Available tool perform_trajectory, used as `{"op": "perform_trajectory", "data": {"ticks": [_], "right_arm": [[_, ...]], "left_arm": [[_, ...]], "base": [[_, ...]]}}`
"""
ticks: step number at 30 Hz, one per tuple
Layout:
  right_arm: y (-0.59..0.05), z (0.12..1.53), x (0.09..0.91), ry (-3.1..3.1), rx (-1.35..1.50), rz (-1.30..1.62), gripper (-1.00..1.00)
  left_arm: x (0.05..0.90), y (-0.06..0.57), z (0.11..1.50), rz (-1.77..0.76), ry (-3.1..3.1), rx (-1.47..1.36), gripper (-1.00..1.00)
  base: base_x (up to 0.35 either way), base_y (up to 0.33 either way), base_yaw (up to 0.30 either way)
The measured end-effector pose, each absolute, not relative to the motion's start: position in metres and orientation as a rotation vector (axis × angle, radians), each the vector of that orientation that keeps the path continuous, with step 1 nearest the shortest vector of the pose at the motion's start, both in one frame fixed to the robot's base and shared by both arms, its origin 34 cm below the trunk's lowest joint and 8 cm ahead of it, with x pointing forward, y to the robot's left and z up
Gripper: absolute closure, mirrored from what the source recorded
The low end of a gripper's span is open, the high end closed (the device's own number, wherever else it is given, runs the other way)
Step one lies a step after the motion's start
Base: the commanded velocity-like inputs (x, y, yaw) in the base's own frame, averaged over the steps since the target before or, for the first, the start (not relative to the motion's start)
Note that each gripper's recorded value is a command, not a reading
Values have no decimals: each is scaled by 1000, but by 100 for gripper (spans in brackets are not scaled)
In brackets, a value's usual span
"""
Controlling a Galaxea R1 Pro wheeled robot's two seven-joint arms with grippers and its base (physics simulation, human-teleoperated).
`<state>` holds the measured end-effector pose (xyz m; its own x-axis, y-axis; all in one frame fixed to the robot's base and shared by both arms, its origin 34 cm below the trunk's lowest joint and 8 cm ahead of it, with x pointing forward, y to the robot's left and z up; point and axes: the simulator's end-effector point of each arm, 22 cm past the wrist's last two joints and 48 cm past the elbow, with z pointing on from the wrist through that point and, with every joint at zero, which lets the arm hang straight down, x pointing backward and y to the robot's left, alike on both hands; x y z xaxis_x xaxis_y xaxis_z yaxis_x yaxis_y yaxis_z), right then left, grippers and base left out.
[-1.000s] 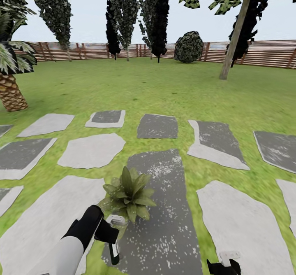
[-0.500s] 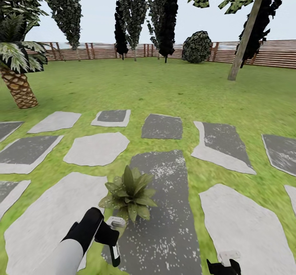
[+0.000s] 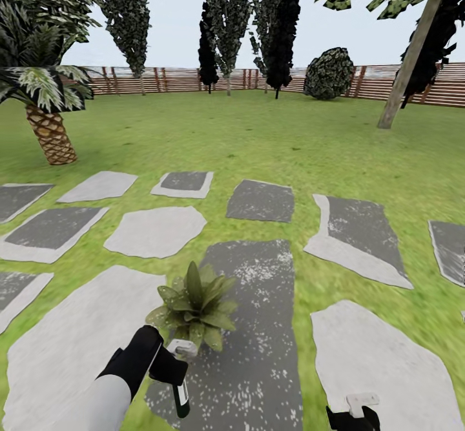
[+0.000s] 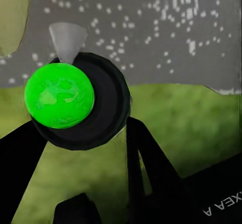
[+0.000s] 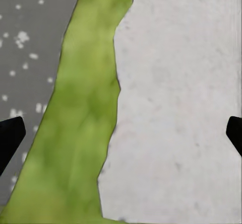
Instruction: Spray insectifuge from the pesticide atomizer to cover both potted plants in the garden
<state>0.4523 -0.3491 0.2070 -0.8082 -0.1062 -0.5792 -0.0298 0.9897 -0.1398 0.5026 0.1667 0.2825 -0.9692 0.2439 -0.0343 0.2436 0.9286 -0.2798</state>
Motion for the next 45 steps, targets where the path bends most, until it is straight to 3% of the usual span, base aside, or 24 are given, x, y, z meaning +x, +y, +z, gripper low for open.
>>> {"op": "perform_trajectory", "data": {"ticks": [13,33,45], "right_arm": [[-345,206,452,2510,-97,-156,-100],[-344,206,452,2510,-97,-155,-100],[-345,206,452,2510,-97,-155,-100]], "left_arm": [[503,167,283,447,-3085,-389,100],[501,167,282,445,-3080,-395,100],[500,168,280,434,-3076,-404,100]], "base": [[123,-259,92],[1,-15,253],[0,-250,74]]}}
